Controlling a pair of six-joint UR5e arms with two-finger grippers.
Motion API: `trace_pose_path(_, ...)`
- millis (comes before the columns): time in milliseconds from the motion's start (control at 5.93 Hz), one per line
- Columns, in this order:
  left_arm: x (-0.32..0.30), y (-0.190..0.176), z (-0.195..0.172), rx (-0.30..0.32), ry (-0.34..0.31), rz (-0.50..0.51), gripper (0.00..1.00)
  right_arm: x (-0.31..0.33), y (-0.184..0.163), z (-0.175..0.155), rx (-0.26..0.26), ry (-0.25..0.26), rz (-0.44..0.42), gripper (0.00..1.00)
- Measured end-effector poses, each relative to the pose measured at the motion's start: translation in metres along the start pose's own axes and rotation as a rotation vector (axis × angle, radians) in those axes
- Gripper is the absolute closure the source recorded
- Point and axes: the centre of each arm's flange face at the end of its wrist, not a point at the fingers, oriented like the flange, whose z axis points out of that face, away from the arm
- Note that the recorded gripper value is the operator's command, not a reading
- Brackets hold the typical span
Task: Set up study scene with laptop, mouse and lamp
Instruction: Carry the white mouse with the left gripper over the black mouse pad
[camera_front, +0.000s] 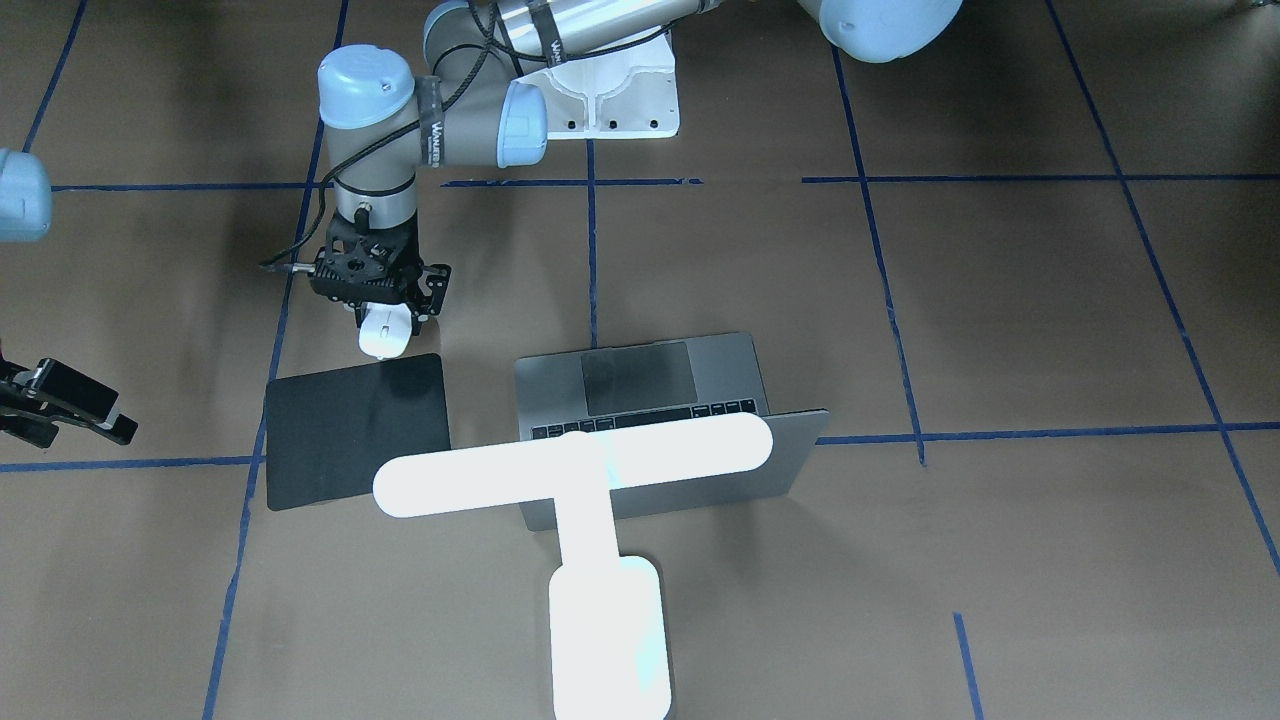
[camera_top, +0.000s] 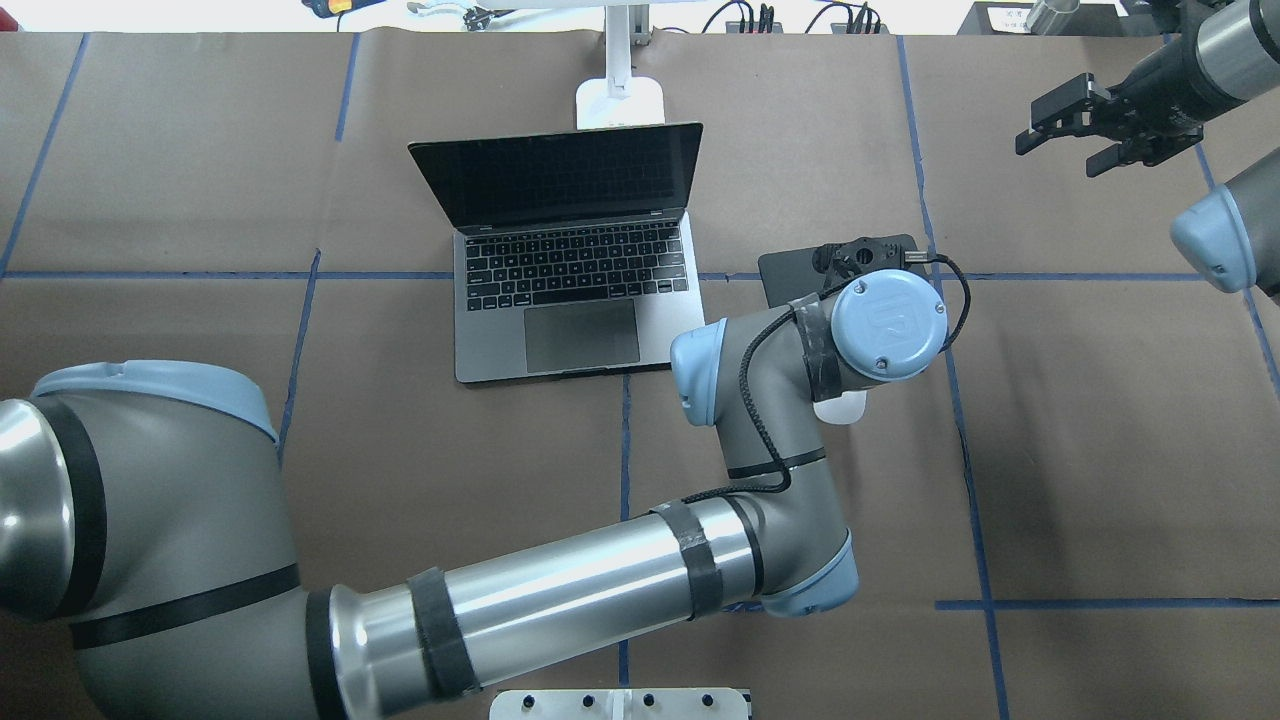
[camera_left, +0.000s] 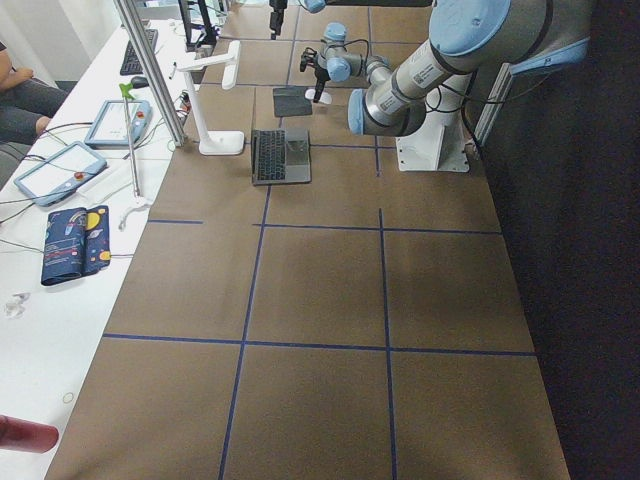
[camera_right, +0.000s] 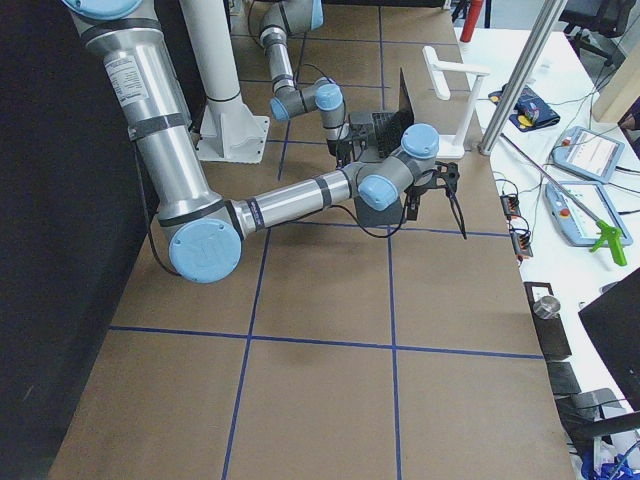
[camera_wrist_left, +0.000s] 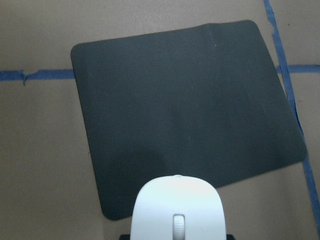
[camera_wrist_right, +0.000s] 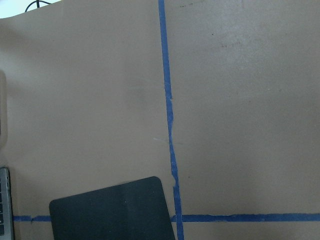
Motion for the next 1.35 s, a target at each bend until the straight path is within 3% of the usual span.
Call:
trace_pose_path(506,-0.011,-0.047,0.013,0.106,-0.002,-0.06,0.77,0.002,0.012,0.005,-0.015,0.002,-0.005,0.0)
trace_pose_path(843,-0.02,-0.069,0.013,0.152,0.011,-0.108,0.09,0.001,0.016,0.015,-0.03,0.008,-0.008,0.0)
trace_pose_path(1011,-0.024,-0.07,0.016,0.156,0.012,-0.115,0.0,0.0,0.018,0.021,-0.036,0.012,-0.01,0.0)
trace_pose_path(1348,-0.025,-0.069,0.019,0.153,0.01,-0.117,0.0,-0.002,0.02,0.027,-0.044,0.015,-0.014,0.0)
